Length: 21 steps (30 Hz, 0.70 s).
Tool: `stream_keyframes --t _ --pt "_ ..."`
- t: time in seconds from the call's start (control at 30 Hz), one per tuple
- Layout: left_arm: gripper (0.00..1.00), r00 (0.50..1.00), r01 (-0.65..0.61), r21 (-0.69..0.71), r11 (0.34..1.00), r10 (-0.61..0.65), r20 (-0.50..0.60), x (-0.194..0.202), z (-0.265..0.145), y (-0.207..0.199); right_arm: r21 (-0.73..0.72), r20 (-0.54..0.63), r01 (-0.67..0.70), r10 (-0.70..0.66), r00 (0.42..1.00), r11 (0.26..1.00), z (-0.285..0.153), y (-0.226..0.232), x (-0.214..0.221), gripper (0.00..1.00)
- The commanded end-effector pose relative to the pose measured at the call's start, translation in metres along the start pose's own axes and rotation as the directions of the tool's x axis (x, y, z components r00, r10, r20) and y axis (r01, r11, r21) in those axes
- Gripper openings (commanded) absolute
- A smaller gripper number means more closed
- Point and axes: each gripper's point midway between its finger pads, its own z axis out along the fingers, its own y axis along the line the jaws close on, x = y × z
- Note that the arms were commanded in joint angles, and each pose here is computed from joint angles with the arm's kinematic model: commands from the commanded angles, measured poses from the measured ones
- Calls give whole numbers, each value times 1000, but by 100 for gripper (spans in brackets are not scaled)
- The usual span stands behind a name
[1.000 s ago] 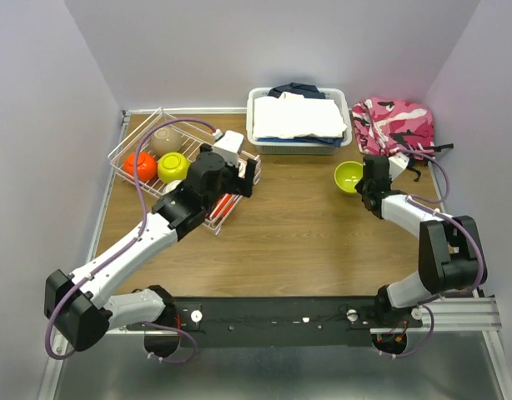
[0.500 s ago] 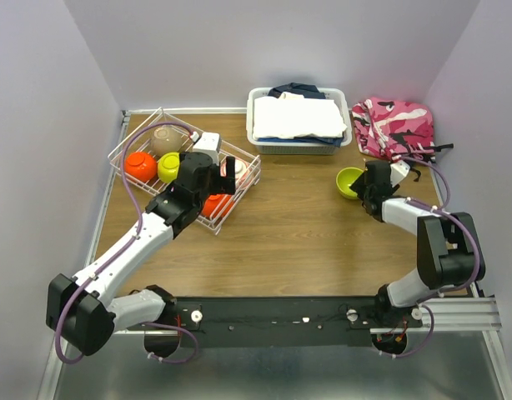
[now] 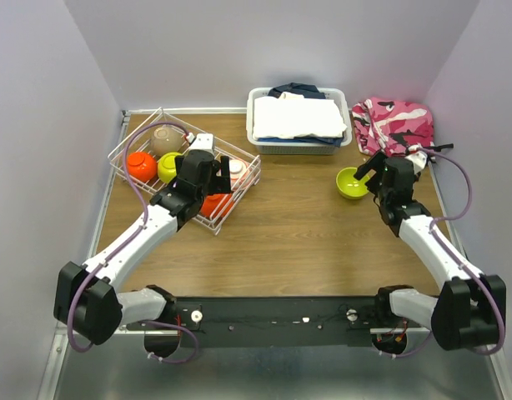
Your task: Unload the bowls from the dish rack
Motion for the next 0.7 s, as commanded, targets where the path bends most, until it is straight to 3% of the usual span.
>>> stream_keyframes --t 0.0,0.27,0.43,0.67 --pt "99 996 56 -71 996 -61 -69 11 7 9 -99 -39 45 -49 998 994 -31 14 -8 100" --pt "94 976 133 -189 973 -162 -148 44 7 31 -256 -71 24 -44 997 966 -60 37 -8 100" --pt "96 958 220 -271 937 -260 -120 49 0 57 -292 -101 19 -51 994 956 -64 39 1 100" --pt "97 953 258 -364 895 -299 -58 29 3 92 -333 -127 15 -61 990 943 -69 42 13 100"
